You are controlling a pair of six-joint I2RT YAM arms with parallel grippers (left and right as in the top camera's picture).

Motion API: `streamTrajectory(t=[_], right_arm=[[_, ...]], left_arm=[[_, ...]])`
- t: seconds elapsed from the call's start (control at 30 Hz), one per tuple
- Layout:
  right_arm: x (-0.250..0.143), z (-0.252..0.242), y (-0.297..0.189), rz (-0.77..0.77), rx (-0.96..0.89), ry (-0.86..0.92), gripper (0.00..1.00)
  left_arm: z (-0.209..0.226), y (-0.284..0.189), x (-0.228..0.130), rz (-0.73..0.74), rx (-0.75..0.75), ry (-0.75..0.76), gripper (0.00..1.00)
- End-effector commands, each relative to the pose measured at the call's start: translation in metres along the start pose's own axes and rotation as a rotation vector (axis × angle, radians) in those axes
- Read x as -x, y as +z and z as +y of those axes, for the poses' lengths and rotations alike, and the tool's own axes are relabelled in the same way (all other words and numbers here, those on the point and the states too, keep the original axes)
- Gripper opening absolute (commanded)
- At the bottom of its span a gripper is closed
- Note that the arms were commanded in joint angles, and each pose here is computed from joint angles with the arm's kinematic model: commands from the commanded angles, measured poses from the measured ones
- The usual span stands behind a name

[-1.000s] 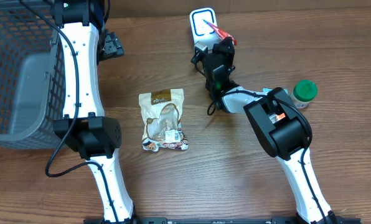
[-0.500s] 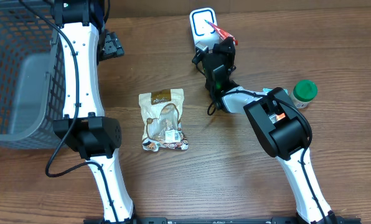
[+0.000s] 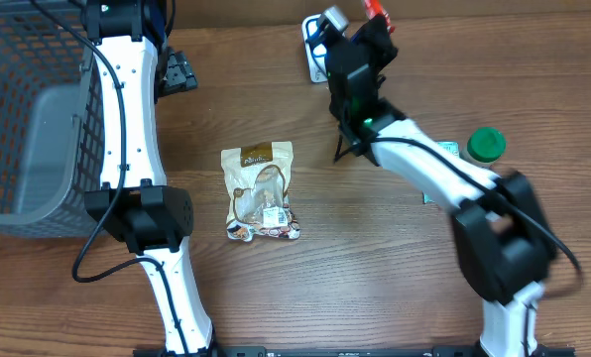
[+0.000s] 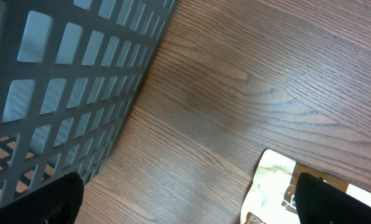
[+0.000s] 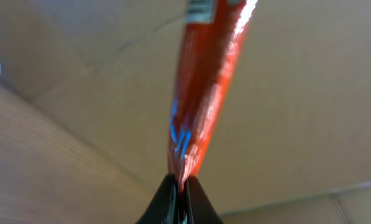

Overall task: Scan the item barcode
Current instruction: 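Carry the red stick snack down right beside the orange sachet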

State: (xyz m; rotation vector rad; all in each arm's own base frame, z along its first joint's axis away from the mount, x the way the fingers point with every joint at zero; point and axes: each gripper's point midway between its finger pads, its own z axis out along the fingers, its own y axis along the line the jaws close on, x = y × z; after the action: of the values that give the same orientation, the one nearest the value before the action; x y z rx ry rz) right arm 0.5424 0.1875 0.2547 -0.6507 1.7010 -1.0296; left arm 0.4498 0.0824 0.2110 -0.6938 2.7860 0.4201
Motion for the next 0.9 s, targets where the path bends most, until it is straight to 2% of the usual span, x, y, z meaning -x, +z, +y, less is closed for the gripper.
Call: streamTrajectory(t=[0.0, 0.1, 0.2, 0.3, 0.43, 0.7, 0.8, 0.87], right_arm=[[0.012, -0.018, -0.027, -0.033, 0.104, 0.289, 0.03], [-0.006, -0.014, -0.045, 0.047, 0.222, 0.451, 0.03], [-0.036, 0.002, -0.064, 0.202, 0.334, 0.61, 0.03], [-0.073, 0.039, -0.09, 0.405, 0.516, 0.666, 0.03], [-0.128, 0.089, -0.129, 0.688, 0.757, 0.653, 0.04], [-0.205, 0.123, -0.144, 0.883, 0.765, 0.574, 0.04], [-0.219, 0.129, -0.144, 0.906, 0.758, 0.573, 0.08], [-0.224, 0.132, -0.143, 0.911, 0.754, 0.578, 0.19]], left_arm=[[0.003, -0.01, 0.002, -0.028, 0.002, -0.004, 1.0], [0.003, -0.01, 0.002, -0.028, 0.002, -0.004, 1.0], [0.003, -0.01, 0.002, -0.028, 0.002, -0.004, 1.0], [0.003, -0.01, 0.002, -0.028, 0.002, -0.004, 1.0], [0.003, -0.01, 0.002, -0.028, 0.002, -0.004, 1.0], [0.003, -0.01, 0.002, -0.028, 0.002, -0.004, 1.0], [0.003, -0.01, 0.002, -0.028, 0.002, -0.004, 1.0], [0.003, -0.01, 0.002, -0.028, 0.002, -0.004, 1.0]])
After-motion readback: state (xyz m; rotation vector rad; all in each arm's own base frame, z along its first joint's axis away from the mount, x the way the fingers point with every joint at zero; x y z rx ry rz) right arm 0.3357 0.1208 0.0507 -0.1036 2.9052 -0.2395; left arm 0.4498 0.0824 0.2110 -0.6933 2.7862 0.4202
